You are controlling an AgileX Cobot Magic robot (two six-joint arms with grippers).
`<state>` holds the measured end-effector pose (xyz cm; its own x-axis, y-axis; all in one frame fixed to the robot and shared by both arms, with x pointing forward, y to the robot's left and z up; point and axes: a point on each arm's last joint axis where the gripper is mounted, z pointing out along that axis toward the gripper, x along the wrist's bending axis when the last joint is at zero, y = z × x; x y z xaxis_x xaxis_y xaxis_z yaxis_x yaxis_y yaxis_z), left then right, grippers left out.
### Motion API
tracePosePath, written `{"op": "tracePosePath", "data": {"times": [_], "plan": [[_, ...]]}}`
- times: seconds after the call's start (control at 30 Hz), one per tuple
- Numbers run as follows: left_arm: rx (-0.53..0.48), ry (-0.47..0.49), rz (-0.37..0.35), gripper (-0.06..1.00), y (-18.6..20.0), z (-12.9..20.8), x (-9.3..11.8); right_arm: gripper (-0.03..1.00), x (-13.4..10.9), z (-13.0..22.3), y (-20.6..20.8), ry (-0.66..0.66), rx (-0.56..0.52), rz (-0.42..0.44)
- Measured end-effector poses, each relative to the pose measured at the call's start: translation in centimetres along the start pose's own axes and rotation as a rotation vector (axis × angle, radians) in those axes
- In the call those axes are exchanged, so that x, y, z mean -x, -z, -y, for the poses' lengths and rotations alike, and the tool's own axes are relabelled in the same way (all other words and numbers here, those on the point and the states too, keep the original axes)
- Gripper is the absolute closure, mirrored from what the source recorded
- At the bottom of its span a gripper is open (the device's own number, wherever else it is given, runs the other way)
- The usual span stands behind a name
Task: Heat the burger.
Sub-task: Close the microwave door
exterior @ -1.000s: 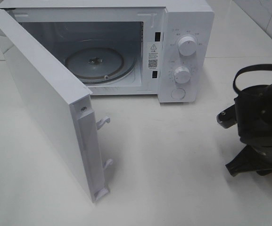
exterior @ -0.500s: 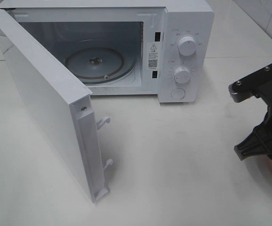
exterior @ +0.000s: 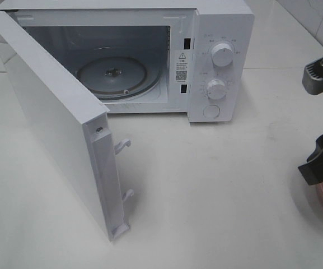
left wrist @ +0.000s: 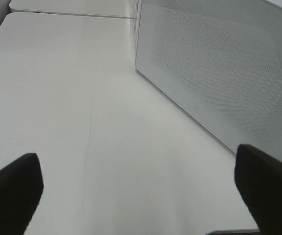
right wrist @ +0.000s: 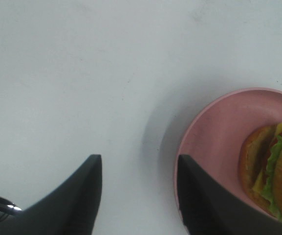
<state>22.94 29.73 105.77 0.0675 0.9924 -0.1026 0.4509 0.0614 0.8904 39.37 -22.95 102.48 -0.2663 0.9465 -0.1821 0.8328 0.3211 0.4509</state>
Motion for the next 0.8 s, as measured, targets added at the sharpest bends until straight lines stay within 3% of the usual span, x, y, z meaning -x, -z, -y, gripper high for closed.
{"op": "tracePosePath", "data": {"times": [0.33,0.67,0.8], "plan": [[0.0,0.0,0.0,-0.04,0.0,0.0,0.0,0.43,0.3,0.8,2.3,-0.006,0.081,-0.078],[0.0,0.0,0.0,-0.04,0.0,0.0,0.0,0.24,0.7,2.5,4.3,0.015,0.096,-0.14],[0.0,0.0,0.0,-0.04,0.0,0.0,0.0,0.22,1.0,3.4,5.0,0.004,0.076,-0.145]]}}
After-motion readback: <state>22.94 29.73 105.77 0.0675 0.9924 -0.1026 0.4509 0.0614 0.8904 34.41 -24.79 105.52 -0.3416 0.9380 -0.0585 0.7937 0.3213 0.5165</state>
